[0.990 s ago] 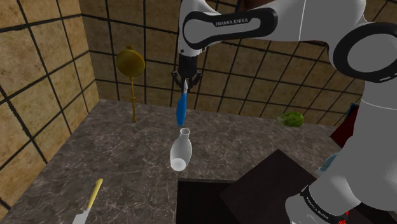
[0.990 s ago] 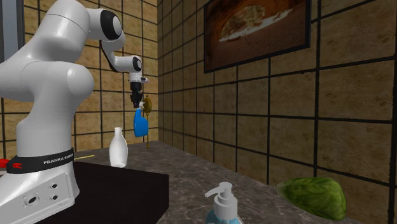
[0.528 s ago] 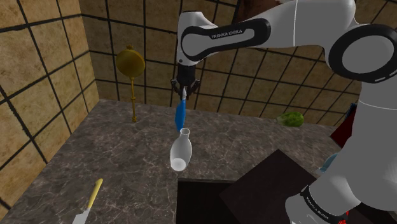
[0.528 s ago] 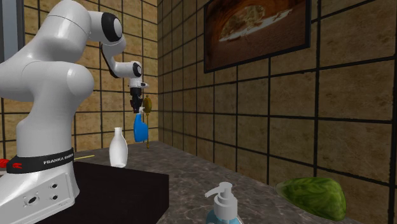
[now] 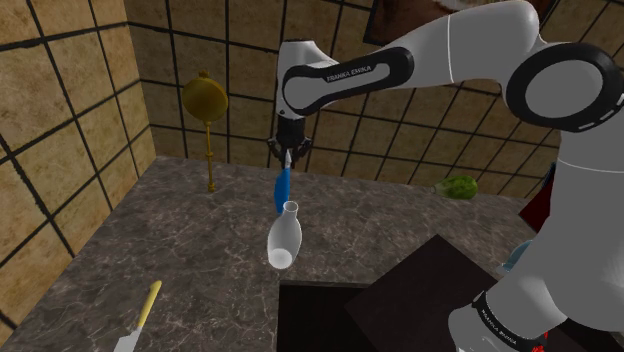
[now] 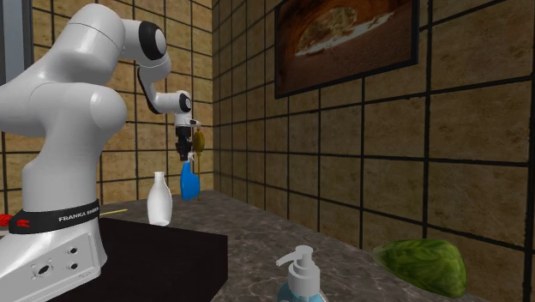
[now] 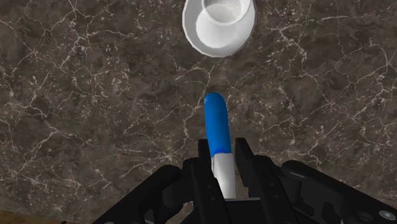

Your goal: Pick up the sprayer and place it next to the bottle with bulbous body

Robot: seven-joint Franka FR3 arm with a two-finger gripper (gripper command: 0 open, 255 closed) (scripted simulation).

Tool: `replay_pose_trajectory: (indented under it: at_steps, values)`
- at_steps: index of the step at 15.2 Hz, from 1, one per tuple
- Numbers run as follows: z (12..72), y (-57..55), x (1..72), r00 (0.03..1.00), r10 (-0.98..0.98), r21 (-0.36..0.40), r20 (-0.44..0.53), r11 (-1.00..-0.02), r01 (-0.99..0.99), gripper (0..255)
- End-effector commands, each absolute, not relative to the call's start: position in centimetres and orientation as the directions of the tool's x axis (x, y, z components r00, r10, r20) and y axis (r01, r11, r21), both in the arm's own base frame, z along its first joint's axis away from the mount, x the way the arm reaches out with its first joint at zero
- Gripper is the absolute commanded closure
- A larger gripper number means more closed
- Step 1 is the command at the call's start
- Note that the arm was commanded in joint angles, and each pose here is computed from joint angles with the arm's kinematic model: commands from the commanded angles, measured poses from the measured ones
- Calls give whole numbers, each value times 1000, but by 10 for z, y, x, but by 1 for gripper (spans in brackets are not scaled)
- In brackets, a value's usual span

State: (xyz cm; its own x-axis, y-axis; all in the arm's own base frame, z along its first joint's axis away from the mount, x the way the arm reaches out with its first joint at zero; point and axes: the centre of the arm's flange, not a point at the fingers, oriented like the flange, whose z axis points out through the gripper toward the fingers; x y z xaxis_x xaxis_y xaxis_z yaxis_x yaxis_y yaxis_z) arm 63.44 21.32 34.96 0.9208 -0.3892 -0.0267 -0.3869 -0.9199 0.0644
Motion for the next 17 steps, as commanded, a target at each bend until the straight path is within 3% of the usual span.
replay_pose_trajectory:
  at_steps: [1, 17]
  values:
    - [339, 213, 634, 921, -389, 64, -26, -920, -387, 255]
    - [263, 213, 634, 921, -389, 64, -26, -920, -387, 255]
